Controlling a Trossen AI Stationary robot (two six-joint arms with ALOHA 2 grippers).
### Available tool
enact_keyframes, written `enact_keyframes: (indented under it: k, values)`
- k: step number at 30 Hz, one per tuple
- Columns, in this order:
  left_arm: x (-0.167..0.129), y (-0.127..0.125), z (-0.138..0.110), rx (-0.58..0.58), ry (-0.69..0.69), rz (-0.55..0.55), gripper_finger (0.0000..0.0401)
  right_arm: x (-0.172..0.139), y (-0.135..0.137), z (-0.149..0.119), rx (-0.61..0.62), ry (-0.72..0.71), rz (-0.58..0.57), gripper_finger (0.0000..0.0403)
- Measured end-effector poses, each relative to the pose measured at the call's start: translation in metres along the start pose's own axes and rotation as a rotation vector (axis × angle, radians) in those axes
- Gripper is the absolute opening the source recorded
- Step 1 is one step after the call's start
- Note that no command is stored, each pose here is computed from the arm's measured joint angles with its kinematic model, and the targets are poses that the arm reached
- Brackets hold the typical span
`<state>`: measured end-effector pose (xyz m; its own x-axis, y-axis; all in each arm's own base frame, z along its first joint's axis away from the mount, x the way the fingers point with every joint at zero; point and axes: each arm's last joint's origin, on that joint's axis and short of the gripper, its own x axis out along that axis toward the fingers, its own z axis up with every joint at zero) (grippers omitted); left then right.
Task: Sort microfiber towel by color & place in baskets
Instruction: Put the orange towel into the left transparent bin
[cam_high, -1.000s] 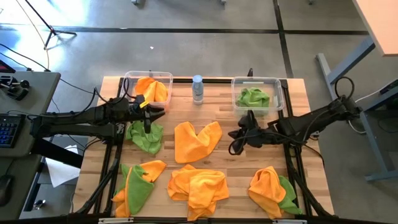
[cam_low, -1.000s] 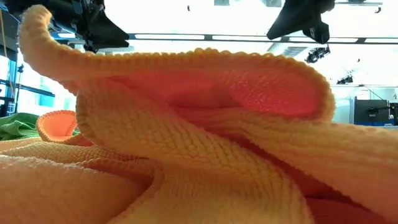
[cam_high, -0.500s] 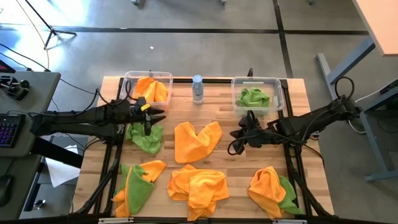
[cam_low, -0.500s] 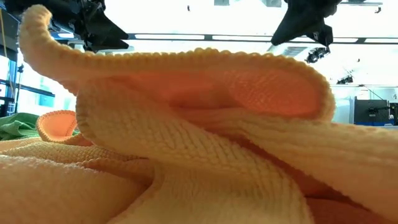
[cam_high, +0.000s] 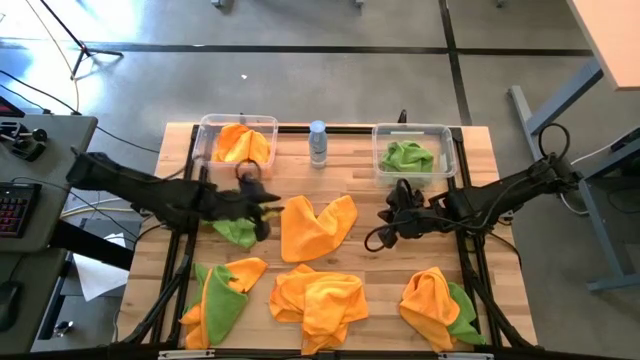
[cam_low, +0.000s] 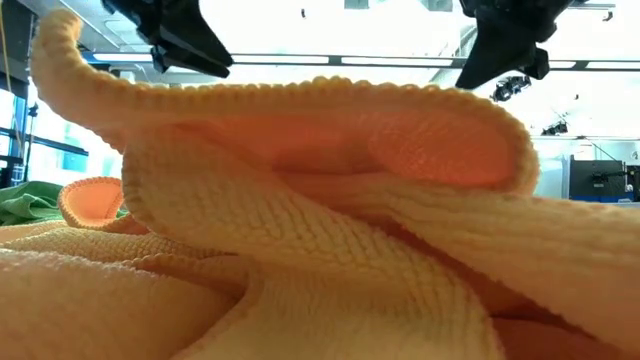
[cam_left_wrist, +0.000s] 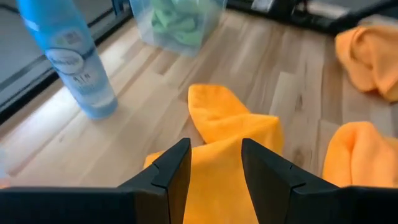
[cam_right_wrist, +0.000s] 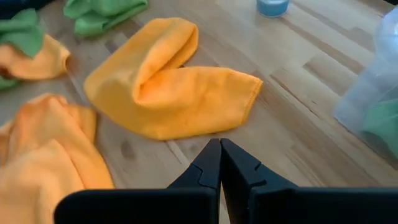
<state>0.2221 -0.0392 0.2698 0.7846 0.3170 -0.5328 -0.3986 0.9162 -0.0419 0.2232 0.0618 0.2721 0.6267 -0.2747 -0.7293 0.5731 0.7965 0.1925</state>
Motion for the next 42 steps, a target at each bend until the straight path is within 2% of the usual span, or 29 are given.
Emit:
enact_keyframes:
  k: [6,10,15,18,24,32,37,39,42]
  values:
    - [0.036,-0.035,0.02,0.035,0.073,0.039,0.0128,0.0,0.002,-0.003,-0.103,0.096,0.082,0.0002]
    - [0.066,-0.049,0.032,0.053,0.147,0.07,0.0128,-0.001,0.002,-0.005,-0.161,0.142,0.117,0.0002]
    - [0.109,-0.057,0.036,0.054,0.327,0.019,0.0128,-0.001,0.002,-0.007,-0.209,0.18,0.143,0.0002]
    - [0.131,-0.062,0.035,0.062,0.385,-0.018,0.0128,-0.001,0.002,-0.008,-0.234,0.2,0.158,0.0002]
    - [0.17,-0.072,0.023,0.163,0.497,-0.139,0.0128,-0.002,0.0,-0.011,-0.27,0.253,0.171,0.0002]
    - [0.207,-0.074,-0.02,0.26,0.646,-0.103,0.0128,-0.002,0.0,-0.011,-0.342,0.261,0.19,0.0002]
    - [0.219,-0.074,-0.038,0.211,0.72,-0.049,0.0124,-0.002,0.0,-0.011,-0.375,0.258,0.195,0.0002]
    - [0.219,-0.073,-0.041,0.19,0.738,-0.046,0.0105,-0.002,0.0,-0.011,-0.382,0.258,0.196,0.0002]
    - [0.212,-0.074,-0.036,0.163,0.744,-0.031,0.0043,-0.002,0.0,-0.011,-0.403,0.255,0.198,0.0002]
